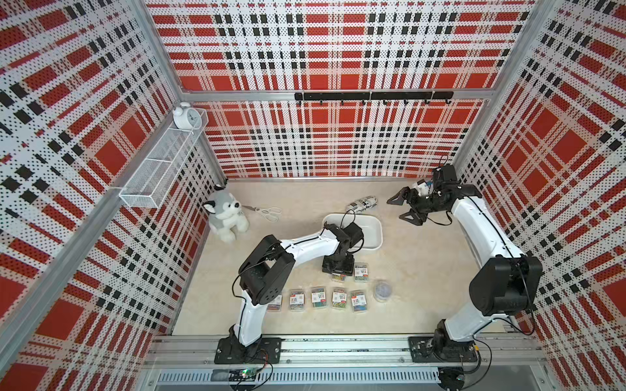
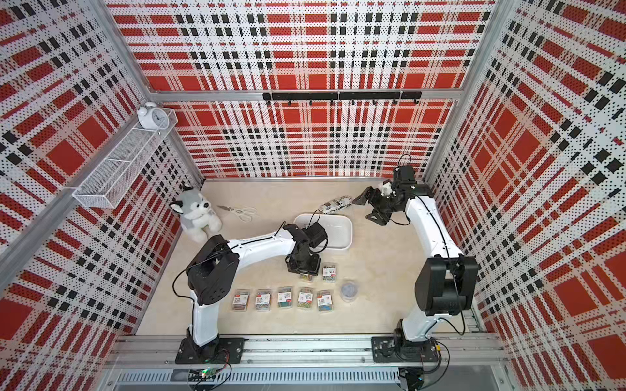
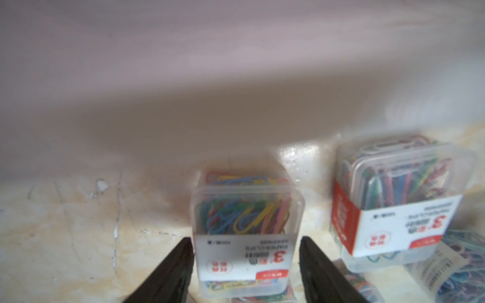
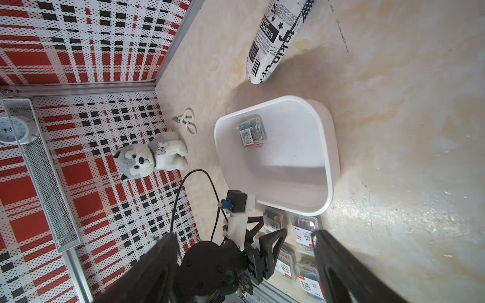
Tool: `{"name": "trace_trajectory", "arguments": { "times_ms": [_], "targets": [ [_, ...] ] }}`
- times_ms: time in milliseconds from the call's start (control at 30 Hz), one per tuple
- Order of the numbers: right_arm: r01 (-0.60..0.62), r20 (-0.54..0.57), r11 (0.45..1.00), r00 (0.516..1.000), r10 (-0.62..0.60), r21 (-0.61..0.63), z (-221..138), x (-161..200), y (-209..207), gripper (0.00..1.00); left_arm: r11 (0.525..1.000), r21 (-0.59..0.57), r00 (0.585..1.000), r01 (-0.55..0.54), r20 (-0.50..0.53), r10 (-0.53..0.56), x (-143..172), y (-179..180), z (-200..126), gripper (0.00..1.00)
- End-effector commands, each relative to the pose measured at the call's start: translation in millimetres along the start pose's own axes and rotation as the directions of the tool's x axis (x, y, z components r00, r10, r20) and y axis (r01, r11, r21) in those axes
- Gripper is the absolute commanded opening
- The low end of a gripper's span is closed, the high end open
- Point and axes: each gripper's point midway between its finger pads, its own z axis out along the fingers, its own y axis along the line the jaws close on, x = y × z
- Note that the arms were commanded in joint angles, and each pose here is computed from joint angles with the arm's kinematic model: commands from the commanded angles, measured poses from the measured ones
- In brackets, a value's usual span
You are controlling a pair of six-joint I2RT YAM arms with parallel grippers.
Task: Take the paper clips out of the storage box
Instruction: Place the boxed paper clips at the center of the board, then pick up the boxed paper clips from the storage box.
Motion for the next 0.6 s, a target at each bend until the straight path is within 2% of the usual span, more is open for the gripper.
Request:
{"name": "trace_trajectory", "arguments": {
  "times_ms": [0, 167, 400, 500, 567],
  "targets": [
    [0.017, 0.020, 1.000, 1.000, -0.017, -0.007, -5.1, -6.4, 3.4, 0.86, 1.000, 0.007, 1.000, 0.011, 0.000, -0.011, -1.1, -1.0, -4.8, 0.69],
    [0.016, 0.020, 1.000, 1.000, -0.016, -0.006, -5.3, -7.1, 4.4, 0.86, 1.000, 0.014, 0.999, 0.023, 0.041, -0.023, -8.0, -2.2, -27.8, 0.70],
    [0.014, 0.017, 1.000, 1.000, -0.014, -0.007, -4.7, -9.3, 6.0, 0.86, 0.996, 0.010, 0.985, 0.087, 0.152, -0.088, -31.8, 22.6, -91.2, 0.69],
    [0.016, 0.023, 1.000, 1.000, -0.016, -0.007, -5.3, -11.8, 9.3, 0.86, 0.987, 0.020, 0.954, 0.161, 0.252, -0.161, -57.2, 51.5, -134.3, 0.68],
    [0.025, 0.028, 1.000, 0.999, -0.025, -0.002, -4.4, -13.6, 14.4, 0.85, 0.975, 0.030, 0.909, 0.220, 0.357, -0.216, -78.6, 75.9, -171.7, 0.68]
  ]
}}
